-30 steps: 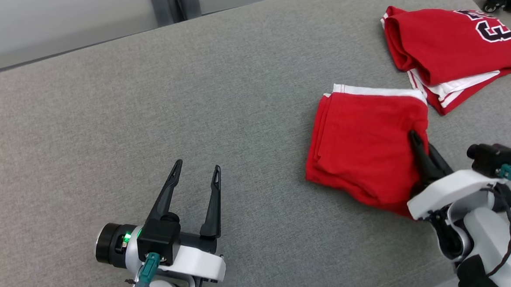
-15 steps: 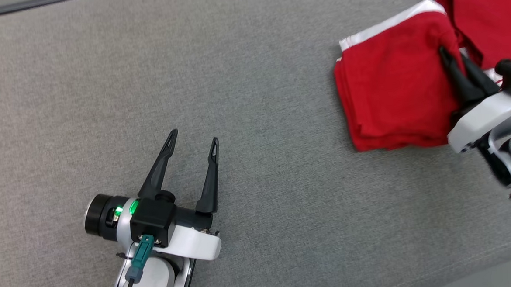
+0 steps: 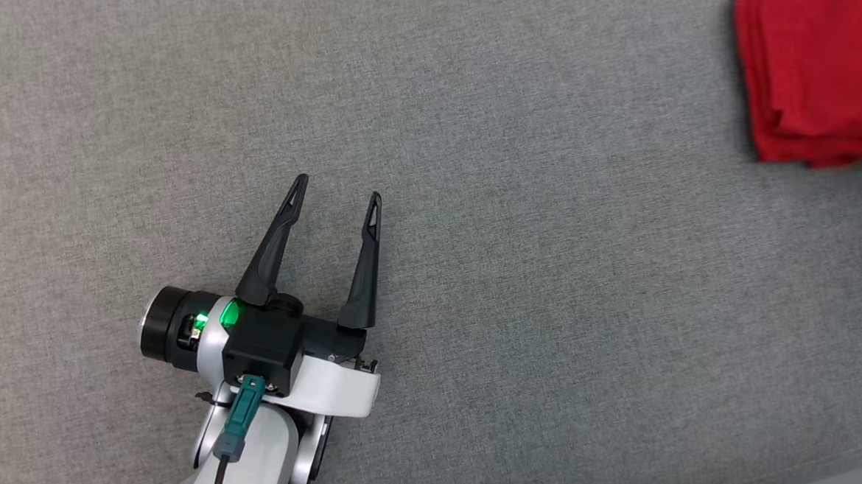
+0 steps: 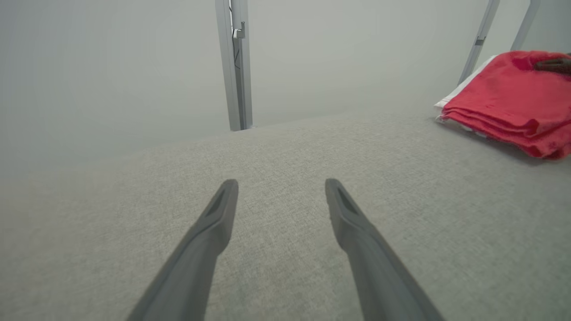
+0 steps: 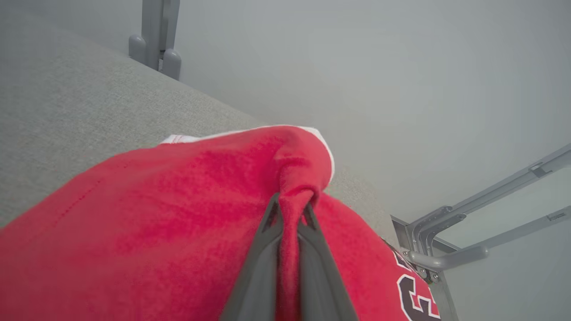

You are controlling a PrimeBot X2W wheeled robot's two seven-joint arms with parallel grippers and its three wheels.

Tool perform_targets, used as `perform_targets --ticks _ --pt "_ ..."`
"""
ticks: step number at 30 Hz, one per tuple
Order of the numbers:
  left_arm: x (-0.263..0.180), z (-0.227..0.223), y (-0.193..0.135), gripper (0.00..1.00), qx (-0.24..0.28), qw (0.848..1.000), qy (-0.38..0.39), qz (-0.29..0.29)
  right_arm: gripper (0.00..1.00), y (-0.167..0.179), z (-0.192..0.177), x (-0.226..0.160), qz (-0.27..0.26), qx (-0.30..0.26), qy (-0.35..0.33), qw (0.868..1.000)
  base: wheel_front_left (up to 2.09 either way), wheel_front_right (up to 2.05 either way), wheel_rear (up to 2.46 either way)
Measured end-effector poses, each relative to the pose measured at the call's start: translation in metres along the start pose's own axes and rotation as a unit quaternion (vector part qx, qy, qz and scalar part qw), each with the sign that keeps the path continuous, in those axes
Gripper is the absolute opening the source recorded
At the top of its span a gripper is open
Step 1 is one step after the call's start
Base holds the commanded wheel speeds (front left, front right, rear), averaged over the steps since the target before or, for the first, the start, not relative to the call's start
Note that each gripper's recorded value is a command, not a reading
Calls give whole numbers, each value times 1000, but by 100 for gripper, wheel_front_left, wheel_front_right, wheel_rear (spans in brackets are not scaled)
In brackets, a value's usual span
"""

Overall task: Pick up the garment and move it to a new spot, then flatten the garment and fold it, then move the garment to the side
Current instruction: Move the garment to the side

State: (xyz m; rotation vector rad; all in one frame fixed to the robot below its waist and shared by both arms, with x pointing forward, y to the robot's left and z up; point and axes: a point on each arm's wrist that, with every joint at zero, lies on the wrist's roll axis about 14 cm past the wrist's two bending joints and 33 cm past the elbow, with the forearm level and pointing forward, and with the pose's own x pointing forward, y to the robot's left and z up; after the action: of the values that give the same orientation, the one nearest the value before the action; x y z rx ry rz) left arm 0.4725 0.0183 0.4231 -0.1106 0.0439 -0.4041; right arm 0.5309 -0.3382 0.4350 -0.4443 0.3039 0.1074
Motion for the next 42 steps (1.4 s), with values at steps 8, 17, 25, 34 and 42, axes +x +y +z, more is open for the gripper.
perform_targets --ticks 8,17,25,34,42 --pt "4 -10 3 100 -1 1000 8 0 0 -39 6 0 -24 -49 0 998 0 0 0" --pt "7 -9 6 100 4 1000 5 -1 0 -71 6 -3 -53 -70 14 996 0 0 0" --pt "4 -10 14 100 12 1000 8 7 0 -82 -5 -3 -62 -74 37 995 0 0 0" --pt "0 -10 20 100 15 1000 10 14 100 -93 -24 0 -68 -124 84 986 0 0 0" --pt "-1 -7 21 100 19 1000 9 17 100 -95 -21 6 -86 -151 87 981 0 0 0"
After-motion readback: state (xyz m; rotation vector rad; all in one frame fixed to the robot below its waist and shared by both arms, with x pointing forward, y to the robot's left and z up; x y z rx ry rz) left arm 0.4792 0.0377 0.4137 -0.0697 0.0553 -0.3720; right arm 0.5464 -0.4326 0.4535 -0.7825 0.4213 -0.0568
